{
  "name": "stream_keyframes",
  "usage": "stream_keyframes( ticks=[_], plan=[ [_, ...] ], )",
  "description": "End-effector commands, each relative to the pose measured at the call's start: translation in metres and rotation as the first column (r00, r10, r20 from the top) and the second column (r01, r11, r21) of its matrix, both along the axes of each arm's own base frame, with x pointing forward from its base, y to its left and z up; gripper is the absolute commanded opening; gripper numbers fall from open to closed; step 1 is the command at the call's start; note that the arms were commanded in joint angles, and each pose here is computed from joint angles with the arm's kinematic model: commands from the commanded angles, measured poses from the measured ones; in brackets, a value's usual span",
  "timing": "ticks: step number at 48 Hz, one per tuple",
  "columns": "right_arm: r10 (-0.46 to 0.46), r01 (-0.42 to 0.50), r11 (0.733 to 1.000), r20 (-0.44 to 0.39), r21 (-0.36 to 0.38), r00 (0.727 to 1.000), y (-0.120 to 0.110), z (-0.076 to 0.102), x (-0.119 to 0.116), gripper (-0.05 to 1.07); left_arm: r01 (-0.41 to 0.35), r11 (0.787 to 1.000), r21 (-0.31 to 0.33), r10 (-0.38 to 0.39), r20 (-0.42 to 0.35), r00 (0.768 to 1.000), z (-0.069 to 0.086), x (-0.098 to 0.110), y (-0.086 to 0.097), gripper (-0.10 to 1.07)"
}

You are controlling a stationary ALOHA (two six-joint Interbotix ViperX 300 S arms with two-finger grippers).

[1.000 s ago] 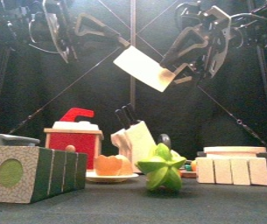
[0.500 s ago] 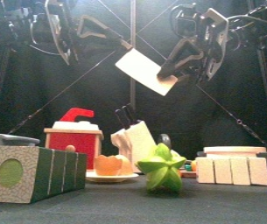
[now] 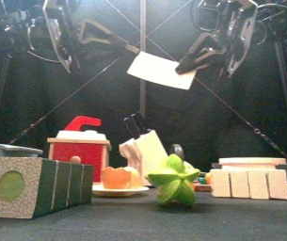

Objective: Grab cleaver with other hand

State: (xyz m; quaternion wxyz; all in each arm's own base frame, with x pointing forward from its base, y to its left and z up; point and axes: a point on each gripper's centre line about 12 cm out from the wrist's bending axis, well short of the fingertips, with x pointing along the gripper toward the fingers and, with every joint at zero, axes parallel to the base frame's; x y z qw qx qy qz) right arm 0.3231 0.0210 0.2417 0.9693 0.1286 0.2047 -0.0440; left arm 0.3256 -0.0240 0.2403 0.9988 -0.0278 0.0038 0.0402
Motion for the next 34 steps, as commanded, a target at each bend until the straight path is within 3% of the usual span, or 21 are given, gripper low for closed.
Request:
stream_keyframes(
  ticks=[1, 27, 34],
  plan=[
    [-0.006, 0.006, 1.000, 0.046, 0.003, 0.999, -0.002, 0.015, -0.001, 0.41, -0.005, 1.000, -0.001, 0.005, 0.007, 1.000, 0.002, 0.001, 0.001, 0.46],
    [-0.017, 0.017, 1.000, 0.053, 0.004, 0.998, -0.005, 0.018, -0.001, 0.41, -0.010, 0.999, -0.031, 0.006, -0.110, 0.994, -0.032, -0.002, -0.005, 0.46],
    [-0.018, 0.018, 1.000, 0.046, 0.004, 0.999, -0.005, 0.015, -0.001, 0.41, -0.010, 1.000, -0.029, 0.007, -0.113, 0.994, -0.033, 0.000, -0.006, 0.46]
  ],
)
